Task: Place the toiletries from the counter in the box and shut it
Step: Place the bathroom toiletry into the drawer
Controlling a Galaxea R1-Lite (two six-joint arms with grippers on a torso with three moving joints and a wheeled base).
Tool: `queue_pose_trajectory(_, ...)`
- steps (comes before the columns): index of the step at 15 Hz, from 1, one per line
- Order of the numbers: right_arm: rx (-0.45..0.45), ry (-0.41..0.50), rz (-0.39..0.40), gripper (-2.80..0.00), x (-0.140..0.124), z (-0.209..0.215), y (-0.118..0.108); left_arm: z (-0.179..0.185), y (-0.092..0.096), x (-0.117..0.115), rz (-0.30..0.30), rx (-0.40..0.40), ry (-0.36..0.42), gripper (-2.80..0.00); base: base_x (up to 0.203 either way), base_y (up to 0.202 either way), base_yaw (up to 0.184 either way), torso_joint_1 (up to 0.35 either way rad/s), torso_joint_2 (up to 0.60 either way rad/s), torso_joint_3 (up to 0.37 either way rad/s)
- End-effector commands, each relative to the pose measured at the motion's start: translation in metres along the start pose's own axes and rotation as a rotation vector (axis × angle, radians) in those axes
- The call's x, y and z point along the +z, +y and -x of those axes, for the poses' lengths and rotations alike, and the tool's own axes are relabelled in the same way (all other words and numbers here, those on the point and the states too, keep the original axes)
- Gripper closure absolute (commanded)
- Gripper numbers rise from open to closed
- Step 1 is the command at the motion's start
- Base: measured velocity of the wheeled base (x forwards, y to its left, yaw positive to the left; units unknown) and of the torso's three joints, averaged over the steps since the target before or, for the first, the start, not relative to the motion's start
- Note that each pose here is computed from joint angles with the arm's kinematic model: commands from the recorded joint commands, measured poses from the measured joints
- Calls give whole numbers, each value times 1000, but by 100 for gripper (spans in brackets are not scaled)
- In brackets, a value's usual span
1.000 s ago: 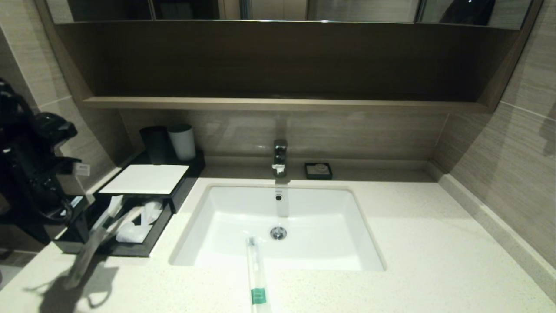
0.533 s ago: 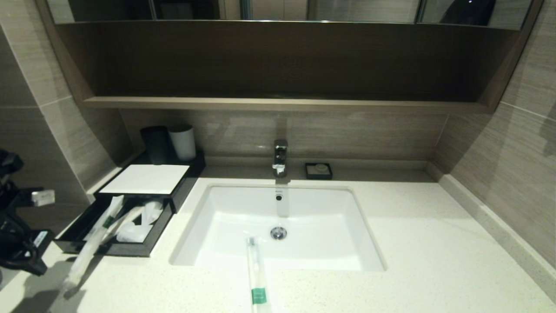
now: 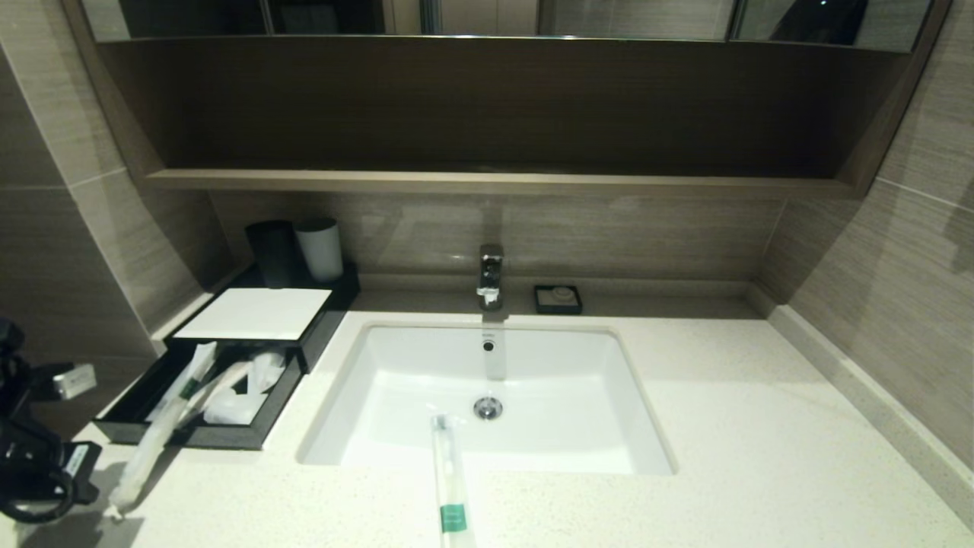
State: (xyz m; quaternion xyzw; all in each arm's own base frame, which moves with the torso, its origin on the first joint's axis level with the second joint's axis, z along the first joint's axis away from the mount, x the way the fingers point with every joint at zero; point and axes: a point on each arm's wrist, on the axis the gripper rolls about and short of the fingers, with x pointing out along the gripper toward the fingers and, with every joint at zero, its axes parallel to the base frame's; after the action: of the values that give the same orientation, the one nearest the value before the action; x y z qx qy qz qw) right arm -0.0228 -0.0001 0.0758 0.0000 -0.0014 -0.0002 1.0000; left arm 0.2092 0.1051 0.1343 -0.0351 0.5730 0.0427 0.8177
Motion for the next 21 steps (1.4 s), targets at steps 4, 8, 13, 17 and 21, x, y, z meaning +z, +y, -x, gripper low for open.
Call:
queue_pose_trajectory(4,0,0,0,0,0,0,0,0,-1,-1,-21,-69,-25,-280,0,0,0,0,0,0)
queue_pose_trajectory(8,0,1,0,0,0,0,0,3,-2,-1,-23,-67,-35,-280,0,0,0,0,0,0)
queue_pose_trajectory(13,0,1,0,0,0,0,0,-7,0,2,-23,-70,-28,-280,0,0,0,0,0,0)
queue_pose_trajectory(17,0,1,0,0,0,0,0,-20,4,7,-20,-79,-15,-280,0,0,0,0,0,0)
queue_pose_trajectory(21,0,1,0,0,0,0,0,-24,5,9,-22,-86,-27,-280,0,0,0,0,0,0)
